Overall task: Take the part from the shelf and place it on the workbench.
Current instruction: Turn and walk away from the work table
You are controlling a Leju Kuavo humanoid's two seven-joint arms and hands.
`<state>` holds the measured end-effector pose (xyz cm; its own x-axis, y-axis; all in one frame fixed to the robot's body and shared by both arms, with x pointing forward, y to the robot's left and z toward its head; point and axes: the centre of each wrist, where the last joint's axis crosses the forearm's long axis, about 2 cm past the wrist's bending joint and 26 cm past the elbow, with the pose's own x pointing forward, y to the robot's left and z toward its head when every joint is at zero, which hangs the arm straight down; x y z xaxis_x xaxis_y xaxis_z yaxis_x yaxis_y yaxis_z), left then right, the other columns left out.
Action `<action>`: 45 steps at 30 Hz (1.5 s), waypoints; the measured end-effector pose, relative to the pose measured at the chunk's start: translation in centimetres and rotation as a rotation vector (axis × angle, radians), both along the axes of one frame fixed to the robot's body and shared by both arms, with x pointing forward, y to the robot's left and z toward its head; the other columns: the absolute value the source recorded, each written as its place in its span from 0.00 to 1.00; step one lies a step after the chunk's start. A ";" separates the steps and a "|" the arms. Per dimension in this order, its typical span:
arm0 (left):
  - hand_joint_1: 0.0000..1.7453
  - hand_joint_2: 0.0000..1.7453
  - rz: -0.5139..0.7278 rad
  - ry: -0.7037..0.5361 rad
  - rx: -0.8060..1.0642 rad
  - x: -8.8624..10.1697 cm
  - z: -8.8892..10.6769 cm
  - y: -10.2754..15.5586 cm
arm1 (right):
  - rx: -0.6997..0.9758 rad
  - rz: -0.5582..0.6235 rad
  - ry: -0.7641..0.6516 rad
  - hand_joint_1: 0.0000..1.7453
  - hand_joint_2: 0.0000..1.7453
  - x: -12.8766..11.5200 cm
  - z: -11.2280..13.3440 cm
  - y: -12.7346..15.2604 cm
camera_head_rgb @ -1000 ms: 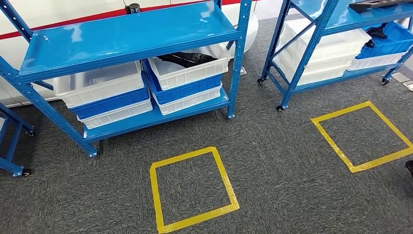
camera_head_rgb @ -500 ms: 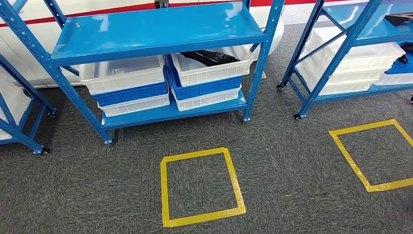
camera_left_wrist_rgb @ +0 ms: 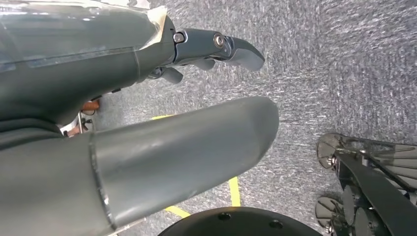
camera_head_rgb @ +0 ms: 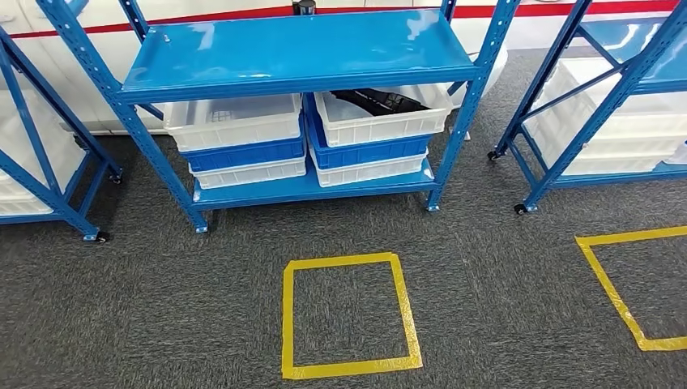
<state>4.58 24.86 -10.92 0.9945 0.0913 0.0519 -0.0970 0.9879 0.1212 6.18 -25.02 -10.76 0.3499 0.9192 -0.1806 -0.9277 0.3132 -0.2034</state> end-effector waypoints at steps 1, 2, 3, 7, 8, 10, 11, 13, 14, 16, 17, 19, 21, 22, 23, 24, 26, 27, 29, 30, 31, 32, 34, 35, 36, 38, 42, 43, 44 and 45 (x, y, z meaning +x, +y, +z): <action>0.00 0.00 0.001 0.000 0.002 0.0 0.0 0.0 | 0.001 0.001 0.000 0.00 0.00 0.0 0.0 0.1; 0.00 0.00 0.002 0.000 0.003 0.0 0.0 0.0 | 0.002 0.002 0.000 0.00 0.00 0.0 0.0 0.1; 0.00 0.00 0.004 0.001 0.004 0.0 0.0 0.1 | 0.003 0.002 0.000 0.00 0.00 0.0 0.0 0.2; 0.00 0.00 0.007 0.002 0.003 -0.1 0.0 0.1 | 0.004 0.003 0.002 0.00 0.00 -0.1 0.0 0.3; 0.00 0.00 0.008 0.003 0.003 -0.1 0.0 0.1 | 0.004 0.004 0.002 0.00 0.00 -0.1 0.0 0.3; 0.00 0.00 0.010 0.005 0.004 -0.2 0.0 0.1 | 0.004 0.005 0.003 0.00 0.00 -0.2 0.0 0.3; 0.00 0.00 0.011 0.005 0.005 -0.2 0.0 0.1 | 0.005 0.006 0.003 0.00 0.00 -0.2 0.0 0.3; 0.00 0.00 0.012 0.003 0.007 -0.1 0.0 0.2 | 0.006 0.010 0.002 0.00 0.00 -0.2 0.0 0.4; 0.00 0.00 0.013 0.002 0.008 -0.1 0.0 0.2 | 0.007 0.011 0.001 0.00 0.00 -0.1 0.0 0.4; 0.00 0.00 0.013 0.002 0.007 -0.1 0.0 0.1 | 0.007 0.012 -0.001 0.00 0.00 0.0 0.0 0.5; 0.00 0.00 0.013 0.003 0.006 -0.1 0.0 0.1 | 0.007 0.012 -0.002 0.00 0.00 0.0 0.0 0.5; 0.00 0.00 0.014 0.003 0.006 -0.1 0.0 0.1 | 0.006 0.013 -0.004 0.00 0.00 0.1 0.0 0.4; 0.00 0.00 0.015 0.002 0.008 -0.1 0.0 0.1 | 0.004 0.012 -0.006 0.00 0.00 0.2 0.1 0.3; 0.00 0.00 0.015 0.002 0.008 -0.1 0.0 0.1 | 0.004 0.011 -0.008 0.00 0.00 0.3 0.1 0.3; 0.00 0.00 0.016 0.003 0.007 -0.1 0.0 0.0 | 0.003 0.010 -0.010 0.00 0.00 0.4 0.1 0.2; 0.00 0.00 0.016 0.004 0.006 -0.2 0.0 0.0 | 0.002 0.010 -0.011 0.00 0.00 0.5 0.1 0.1; 0.00 0.00 0.016 0.004 0.004 -0.2 0.0 -0.2 | 0.001 0.011 -0.010 0.00 0.00 0.4 0.1 0.0; 0.00 0.00 0.017 0.004 0.004 -0.2 0.0 -0.2 | 0.001 0.011 -0.007 0.00 0.00 0.2 0.0 0.0; 0.00 0.00 0.019 0.004 0.004 -0.1 0.0 -0.2 | 0.001 0.012 -0.004 0.00 0.00 0.1 0.0 0.0; 0.00 0.00 0.020 0.005 0.004 -0.1 0.0 -0.2 | 0.001 0.012 -0.004 0.00 0.00 0.1 0.0 0.0; 0.00 0.00 0.020 0.006 0.005 -0.2 0.0 -0.2 | 0.002 0.012 -0.004 0.00 0.00 0.1 0.0 0.0; 0.00 0.00 0.021 0.007 0.006 -0.2 0.0 -0.2 | 0.003 0.013 -0.004 0.00 0.00 0.1 0.0 0.1; 0.00 0.00 0.021 0.006 0.008 -0.1 0.0 -0.2 | 0.004 0.015 -0.004 0.00 0.00 0.1 0.0 0.2; 0.00 0.00 0.021 0.006 0.008 -0.1 0.0 -0.2 | 0.005 0.015 -0.004 0.00 0.00 0.1 0.0 0.3; 0.00 0.00 0.021 0.005 0.008 -0.1 0.0 -0.2 | 0.005 0.015 -0.004 0.00 0.00 0.0 0.0 0.3; 0.00 0.00 0.020 0.006 0.008 -0.1 0.0 -0.2 | 0.005 0.014 -0.001 0.00 0.00 -0.1 0.0 0.3; 0.00 0.00 0.018 0.009 0.012 -0.3 0.0 0.0 | 0.007 0.014 0.002 0.00 0.00 -0.3 0.0 0.4; 0.00 0.00 0.018 0.008 0.014 -0.2 0.0 0.1 | 0.009 0.014 0.003 0.00 0.00 -0.3 0.0 0.4; 0.00 0.00 0.018 0.007 0.015 -0.2 0.0 0.2 | 0.011 0.013 0.003 0.00 0.00 -0.3 0.0 0.5; 0.00 0.00 0.018 0.007 0.016 -0.2 0.0 0.3 | 0.012 0.013 0.003 0.00 0.00 -0.3 0.0 0.6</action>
<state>4.39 25.16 -10.96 0.9930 0.1083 0.0462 -0.1137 0.9839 0.1379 5.91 -24.40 -10.74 0.3379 0.9256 -0.1705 -0.9321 0.3039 -0.1973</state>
